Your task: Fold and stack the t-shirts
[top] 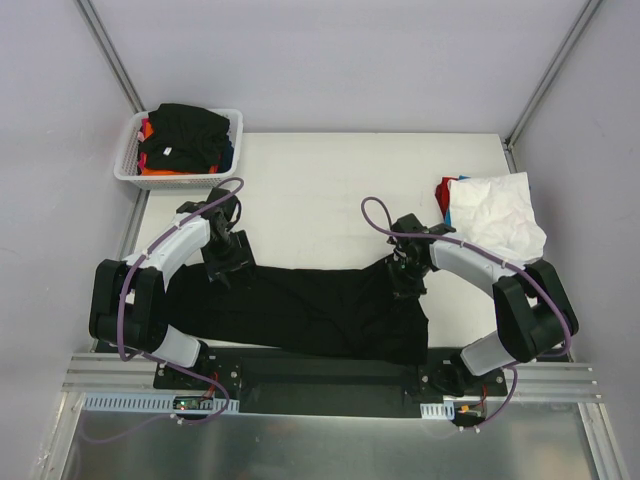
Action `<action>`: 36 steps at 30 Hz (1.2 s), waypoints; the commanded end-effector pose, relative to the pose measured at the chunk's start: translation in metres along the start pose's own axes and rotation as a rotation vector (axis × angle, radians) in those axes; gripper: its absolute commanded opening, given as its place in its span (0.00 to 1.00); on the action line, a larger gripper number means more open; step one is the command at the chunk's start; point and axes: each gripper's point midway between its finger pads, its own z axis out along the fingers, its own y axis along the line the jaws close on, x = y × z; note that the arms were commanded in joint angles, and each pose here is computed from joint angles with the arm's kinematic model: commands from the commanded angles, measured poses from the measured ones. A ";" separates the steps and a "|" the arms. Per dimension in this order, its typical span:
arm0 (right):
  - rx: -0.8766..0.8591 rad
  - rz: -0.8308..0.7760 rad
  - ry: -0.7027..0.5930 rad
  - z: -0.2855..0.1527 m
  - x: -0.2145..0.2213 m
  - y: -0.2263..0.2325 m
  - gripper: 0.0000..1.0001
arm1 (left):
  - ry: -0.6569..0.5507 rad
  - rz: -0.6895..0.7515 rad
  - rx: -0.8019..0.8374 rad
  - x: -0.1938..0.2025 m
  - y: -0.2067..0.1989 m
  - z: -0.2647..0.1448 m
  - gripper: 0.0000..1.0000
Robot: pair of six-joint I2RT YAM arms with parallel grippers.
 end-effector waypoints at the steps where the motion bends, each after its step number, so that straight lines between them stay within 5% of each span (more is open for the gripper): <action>1: -0.007 -0.006 -0.021 -0.009 0.003 0.000 0.15 | 0.002 -0.008 -0.008 0.002 -0.002 -0.006 0.64; 9: -0.004 -0.007 -0.058 -0.025 0.009 -0.001 0.01 | 0.003 -0.002 -0.006 0.007 -0.008 -0.006 0.64; 21: -0.031 0.043 -0.133 -0.058 0.030 0.002 0.01 | -0.003 0.012 -0.009 0.015 -0.009 -0.005 0.64; 36: -0.060 0.060 -0.092 -0.085 0.110 -0.006 0.02 | 0.003 0.075 -0.009 0.016 -0.020 -0.003 0.64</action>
